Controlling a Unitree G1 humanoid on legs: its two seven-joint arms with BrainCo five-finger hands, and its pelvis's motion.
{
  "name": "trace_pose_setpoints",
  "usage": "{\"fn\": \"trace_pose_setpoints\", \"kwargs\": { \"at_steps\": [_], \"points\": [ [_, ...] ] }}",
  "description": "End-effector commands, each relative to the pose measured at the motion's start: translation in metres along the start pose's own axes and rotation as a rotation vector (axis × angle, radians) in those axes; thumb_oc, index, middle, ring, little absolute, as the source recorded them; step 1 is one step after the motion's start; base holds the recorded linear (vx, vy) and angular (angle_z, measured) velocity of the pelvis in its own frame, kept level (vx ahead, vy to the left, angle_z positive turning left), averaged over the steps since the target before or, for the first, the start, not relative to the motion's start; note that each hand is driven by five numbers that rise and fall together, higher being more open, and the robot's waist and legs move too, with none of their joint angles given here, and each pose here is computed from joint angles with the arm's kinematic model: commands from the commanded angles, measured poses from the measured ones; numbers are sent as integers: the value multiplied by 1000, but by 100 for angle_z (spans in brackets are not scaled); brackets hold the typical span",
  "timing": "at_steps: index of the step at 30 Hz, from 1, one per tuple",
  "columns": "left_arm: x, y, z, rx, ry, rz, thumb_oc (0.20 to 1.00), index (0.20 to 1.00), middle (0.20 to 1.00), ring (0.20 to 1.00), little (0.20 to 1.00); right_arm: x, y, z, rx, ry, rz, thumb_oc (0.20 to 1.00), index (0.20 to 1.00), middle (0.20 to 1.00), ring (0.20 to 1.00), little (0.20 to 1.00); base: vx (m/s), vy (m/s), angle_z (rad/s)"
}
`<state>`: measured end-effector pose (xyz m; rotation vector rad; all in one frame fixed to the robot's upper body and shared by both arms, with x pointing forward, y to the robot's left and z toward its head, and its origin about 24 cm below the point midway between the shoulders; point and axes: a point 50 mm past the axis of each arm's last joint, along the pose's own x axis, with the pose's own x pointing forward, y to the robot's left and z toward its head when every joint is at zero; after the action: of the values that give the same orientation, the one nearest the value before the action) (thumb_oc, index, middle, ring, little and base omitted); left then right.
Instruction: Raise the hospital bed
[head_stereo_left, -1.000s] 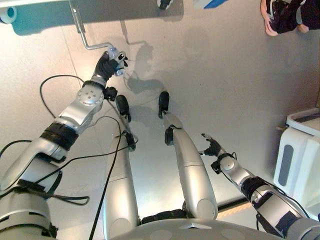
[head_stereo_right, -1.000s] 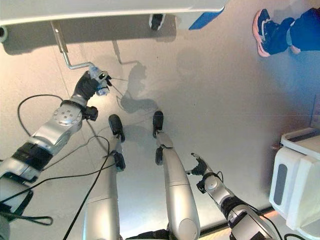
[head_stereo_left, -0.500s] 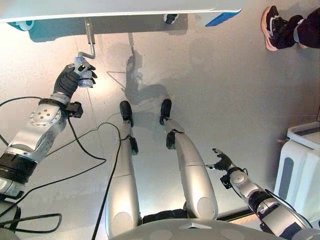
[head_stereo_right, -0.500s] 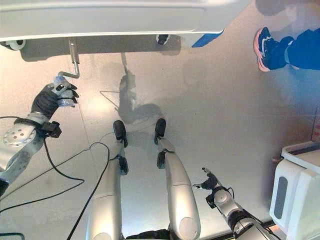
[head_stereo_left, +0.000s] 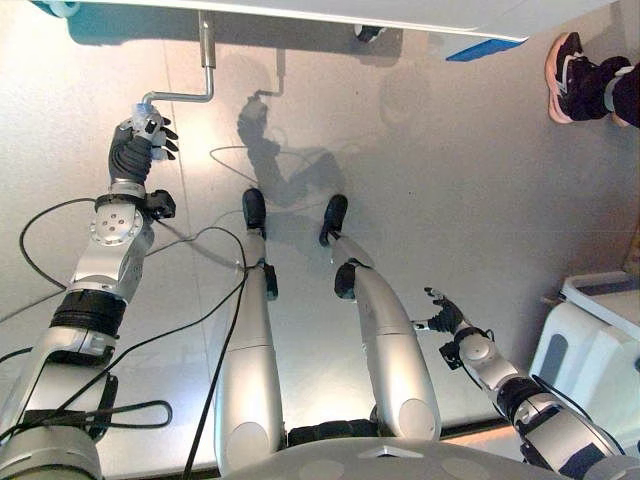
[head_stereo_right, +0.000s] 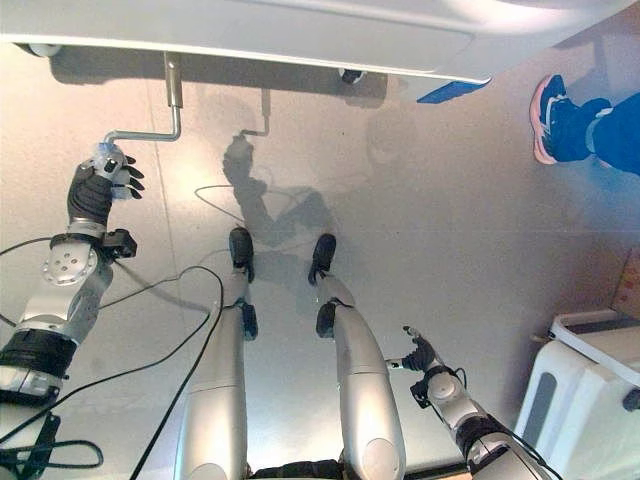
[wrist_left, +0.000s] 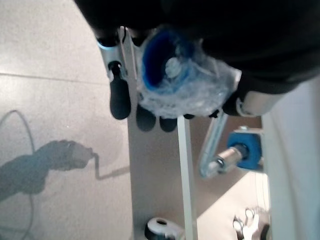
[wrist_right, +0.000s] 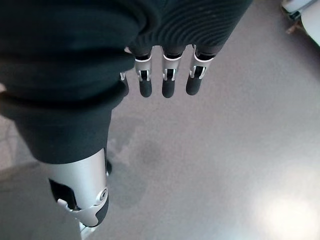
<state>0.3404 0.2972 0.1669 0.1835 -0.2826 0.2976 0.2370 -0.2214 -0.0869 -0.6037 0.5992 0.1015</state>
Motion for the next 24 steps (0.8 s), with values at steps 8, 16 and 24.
{"fn": "trace_pose_setpoints", "kwargs": {
  "at_steps": [8,16,24],
  "points": [
    [19,51,-28,210,278,317,200,200,200,200,200,0,16,13,-51,-66,40,1000,1000,1000,1000,1000,30,75,-12],
    [29,28,-30,336,346,262,200,200,200,200,200,2,26,28,-51,-115,67,1000,1000,1000,1000,1000,2,40,-19],
    [32,-1,-29,356,311,179,200,200,200,200,200,2,24,22,-59,-90,62,1000,1000,1000,1000,1000,-3,-23,-10]
  ]
}}
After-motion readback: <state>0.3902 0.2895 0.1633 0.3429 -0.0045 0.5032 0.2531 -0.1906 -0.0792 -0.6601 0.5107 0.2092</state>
